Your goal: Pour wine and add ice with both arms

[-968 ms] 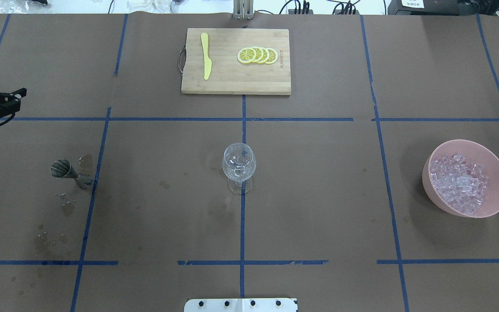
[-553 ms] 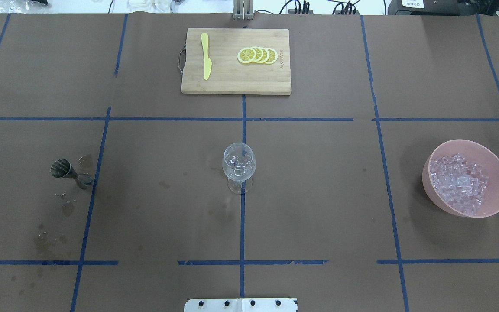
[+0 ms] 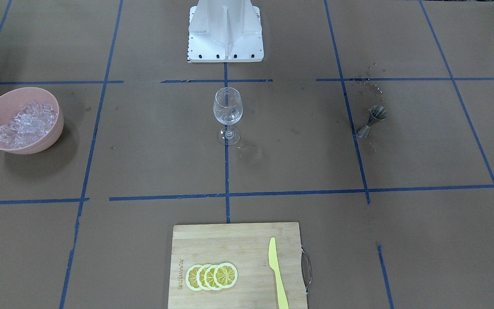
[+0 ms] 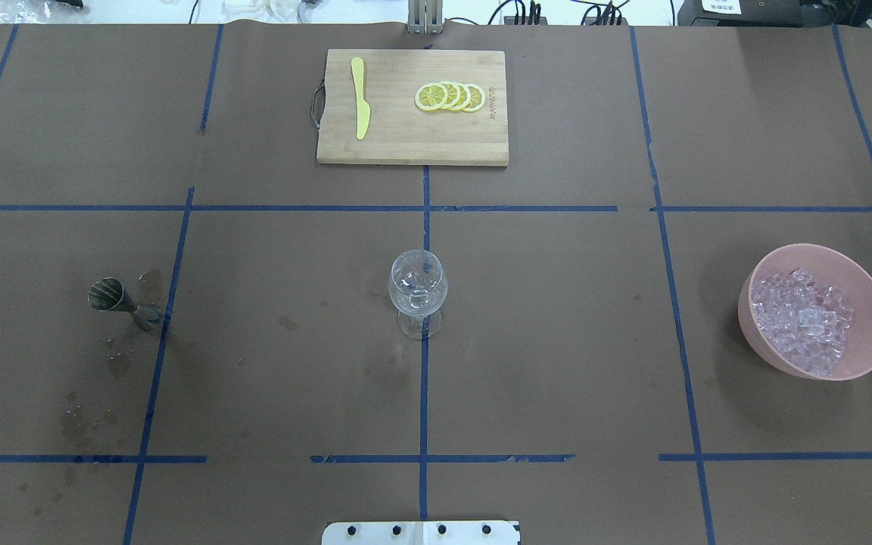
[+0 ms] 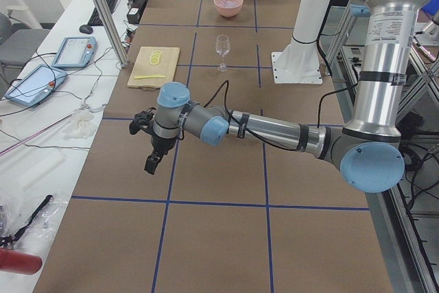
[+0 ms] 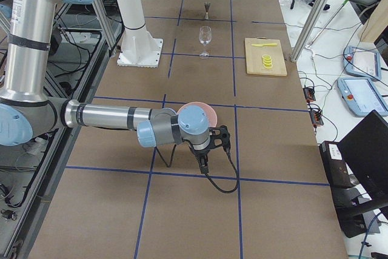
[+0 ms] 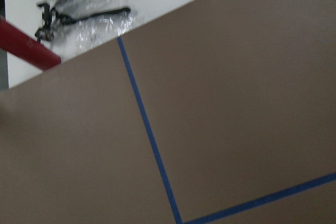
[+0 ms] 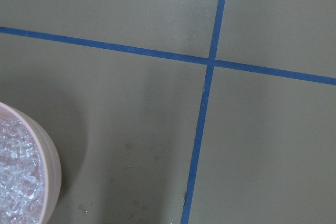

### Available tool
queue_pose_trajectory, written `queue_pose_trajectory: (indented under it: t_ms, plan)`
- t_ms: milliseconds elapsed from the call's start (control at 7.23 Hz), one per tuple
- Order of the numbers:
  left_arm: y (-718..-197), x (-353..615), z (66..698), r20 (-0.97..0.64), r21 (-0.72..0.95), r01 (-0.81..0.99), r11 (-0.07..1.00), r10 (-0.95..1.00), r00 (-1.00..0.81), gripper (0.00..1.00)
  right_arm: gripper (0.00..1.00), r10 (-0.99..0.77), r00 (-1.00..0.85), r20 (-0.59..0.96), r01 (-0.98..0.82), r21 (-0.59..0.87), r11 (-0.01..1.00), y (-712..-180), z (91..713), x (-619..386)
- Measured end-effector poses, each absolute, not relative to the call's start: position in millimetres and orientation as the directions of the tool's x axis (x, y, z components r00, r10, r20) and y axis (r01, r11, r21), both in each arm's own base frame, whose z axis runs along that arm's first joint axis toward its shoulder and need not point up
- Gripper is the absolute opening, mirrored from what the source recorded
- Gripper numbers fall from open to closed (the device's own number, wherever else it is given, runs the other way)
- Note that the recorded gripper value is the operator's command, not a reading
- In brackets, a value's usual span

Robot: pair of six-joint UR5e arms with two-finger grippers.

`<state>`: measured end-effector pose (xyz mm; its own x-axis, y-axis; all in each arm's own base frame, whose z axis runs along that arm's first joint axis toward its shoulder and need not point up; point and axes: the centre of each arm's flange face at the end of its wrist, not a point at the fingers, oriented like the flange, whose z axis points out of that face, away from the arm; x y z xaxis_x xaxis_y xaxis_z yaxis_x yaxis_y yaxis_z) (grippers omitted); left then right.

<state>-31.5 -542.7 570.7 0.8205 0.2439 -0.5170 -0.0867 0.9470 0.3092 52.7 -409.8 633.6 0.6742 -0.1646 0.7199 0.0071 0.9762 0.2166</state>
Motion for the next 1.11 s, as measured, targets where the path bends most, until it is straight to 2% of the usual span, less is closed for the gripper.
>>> queue_pose_trajectory:
  t_ms: [277, 553, 1107]
  plan:
    - [-482.5, -50.9, 623.9, -0.659, 0.202, -0.110, 0.973, 0.218, 0.720, 1.00, 1.00, -0.162, 0.674, 0.721, -0.001, 0.220, 0.975, -410.8, 627.1, 52.6]
    - [-437.3, -50.2, 639.8, -0.733, 0.194, -0.097, 0.976, 0.210, 0.647, 1.00, 1.00, -0.113, 0.667, 0.737, -0.068, 0.211, 0.975, -411.0, 593.6, 52.0]
    - [-431.6, -49.6, 629.3, -0.738, 0.228, -0.095, 0.969, 0.235, 0.632, 1.00, 1.00, -0.085, 0.627, 0.774, -0.130, 0.211, 0.969, -405.2, 517.4, -7.3]
